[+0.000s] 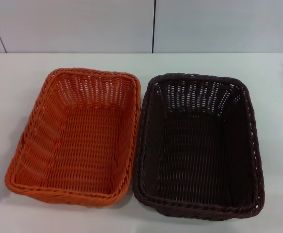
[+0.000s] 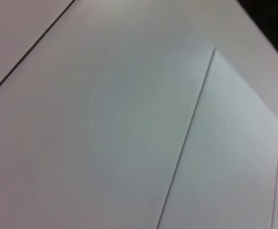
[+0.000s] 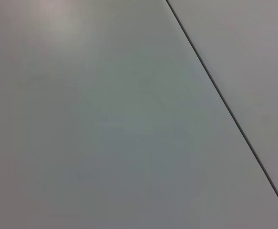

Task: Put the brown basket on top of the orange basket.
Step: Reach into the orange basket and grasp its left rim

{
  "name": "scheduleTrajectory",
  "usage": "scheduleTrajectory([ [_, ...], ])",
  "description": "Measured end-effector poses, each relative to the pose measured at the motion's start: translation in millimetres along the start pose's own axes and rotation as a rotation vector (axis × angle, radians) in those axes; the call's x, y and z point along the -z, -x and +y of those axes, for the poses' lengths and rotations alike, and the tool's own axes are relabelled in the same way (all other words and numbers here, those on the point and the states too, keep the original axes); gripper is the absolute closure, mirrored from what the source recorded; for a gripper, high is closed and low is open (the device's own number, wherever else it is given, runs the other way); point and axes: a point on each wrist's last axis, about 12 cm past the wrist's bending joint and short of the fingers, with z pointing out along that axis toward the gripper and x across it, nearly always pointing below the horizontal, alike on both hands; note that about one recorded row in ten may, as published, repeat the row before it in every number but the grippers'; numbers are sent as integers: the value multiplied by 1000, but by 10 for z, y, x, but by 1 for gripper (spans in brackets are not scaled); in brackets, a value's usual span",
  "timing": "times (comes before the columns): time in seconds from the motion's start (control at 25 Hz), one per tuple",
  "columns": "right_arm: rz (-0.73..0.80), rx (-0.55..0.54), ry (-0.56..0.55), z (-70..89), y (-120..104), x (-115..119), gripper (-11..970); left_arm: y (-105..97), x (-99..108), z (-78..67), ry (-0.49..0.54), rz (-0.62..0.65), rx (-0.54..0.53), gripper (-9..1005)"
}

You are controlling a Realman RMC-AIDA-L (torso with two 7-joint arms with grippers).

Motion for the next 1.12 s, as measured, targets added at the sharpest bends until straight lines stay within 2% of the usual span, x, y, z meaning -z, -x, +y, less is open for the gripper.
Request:
scheduleTrajectory([
  [0.16, 10, 1, -6, -3, -11, -25, 374, 44, -69, 91, 17, 26, 7, 192],
  [0.4, 33, 27, -20, -14, -35, -58, 373, 146, -215, 329, 97, 111, 50, 196],
  [0.48, 41, 27, -26, -22, -42, -63, 373, 146, -215, 329, 97, 111, 50, 197],
  [0.52, 44, 27, -29, -25, -47, -68, 373, 243, -334, 413, 93, 171, 69, 198],
  [0.68, 46, 25, -31, -22, -51, -79, 374, 425, -546, 491, 66, 285, 76, 201],
  [0.92, 46, 24, -36, -24, -54, -72, 373, 737, -869, 529, 28, 438, 54, 205],
  [1.12, 49, 22, -49, -48, -59, -26, 374, 961, -1181, 553, 104, 708, 57, 209],
])
